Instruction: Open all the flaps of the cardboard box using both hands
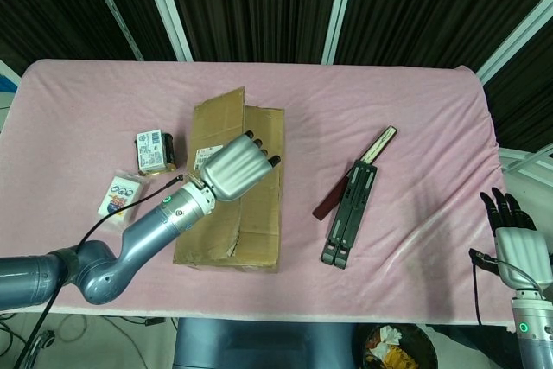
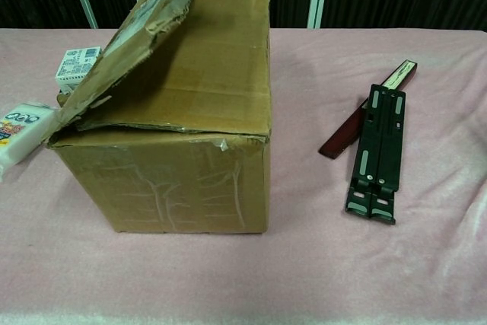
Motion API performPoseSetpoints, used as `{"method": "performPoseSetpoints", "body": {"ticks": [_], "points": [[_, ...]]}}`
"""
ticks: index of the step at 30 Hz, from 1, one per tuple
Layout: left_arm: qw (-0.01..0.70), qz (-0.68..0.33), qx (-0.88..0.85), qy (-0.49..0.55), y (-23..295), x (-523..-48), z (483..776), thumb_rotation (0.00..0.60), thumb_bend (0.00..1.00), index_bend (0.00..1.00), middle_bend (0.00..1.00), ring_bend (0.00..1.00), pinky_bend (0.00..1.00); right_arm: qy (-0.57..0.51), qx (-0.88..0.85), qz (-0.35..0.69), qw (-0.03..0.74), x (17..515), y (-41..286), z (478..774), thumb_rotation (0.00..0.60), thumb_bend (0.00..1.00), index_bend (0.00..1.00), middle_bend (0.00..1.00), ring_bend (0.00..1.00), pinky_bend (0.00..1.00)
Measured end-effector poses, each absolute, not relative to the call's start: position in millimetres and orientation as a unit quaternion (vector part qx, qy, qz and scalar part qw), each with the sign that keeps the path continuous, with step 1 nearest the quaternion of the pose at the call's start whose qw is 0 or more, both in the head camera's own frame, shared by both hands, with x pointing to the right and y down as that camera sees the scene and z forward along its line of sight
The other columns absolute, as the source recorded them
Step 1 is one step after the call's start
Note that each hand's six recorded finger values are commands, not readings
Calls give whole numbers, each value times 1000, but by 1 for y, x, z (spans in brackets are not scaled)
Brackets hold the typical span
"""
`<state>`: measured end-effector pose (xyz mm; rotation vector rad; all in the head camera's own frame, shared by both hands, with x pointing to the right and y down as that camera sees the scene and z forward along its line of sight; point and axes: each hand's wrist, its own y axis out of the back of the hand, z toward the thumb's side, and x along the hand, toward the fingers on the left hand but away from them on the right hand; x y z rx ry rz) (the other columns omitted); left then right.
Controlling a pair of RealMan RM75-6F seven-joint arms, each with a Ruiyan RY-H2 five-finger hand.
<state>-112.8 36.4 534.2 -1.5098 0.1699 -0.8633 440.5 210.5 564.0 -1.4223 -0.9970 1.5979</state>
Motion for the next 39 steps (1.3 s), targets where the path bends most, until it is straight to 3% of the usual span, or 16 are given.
{"method": "performPoseSetpoints", "body": {"ticks": [14, 24, 37, 39], "points": [[654, -400, -634, 103, 24, -167, 486, 600, 998, 398, 613, 509, 527, -390, -557, 624, 384, 439, 210, 564, 600, 214, 0, 0, 0, 226], [663, -427, -606, 105, 34, -225, 450, 600, 998, 396, 610, 509, 527, -391, -557, 626, 381, 440, 211, 564, 600, 214, 0, 0, 0, 226], [601, -511, -603, 119, 62, -330, 457, 600, 986, 386, 596, 501, 527, -389, -555, 627, 385, 439, 212, 562, 600, 214, 0, 0, 0, 226], [592, -519, -603, 131, 65, -342, 458, 600, 903, 349, 551, 469, 515, -390, -554, 626, 386, 439, 211, 561, 600, 214, 0, 0, 0, 226]]}}
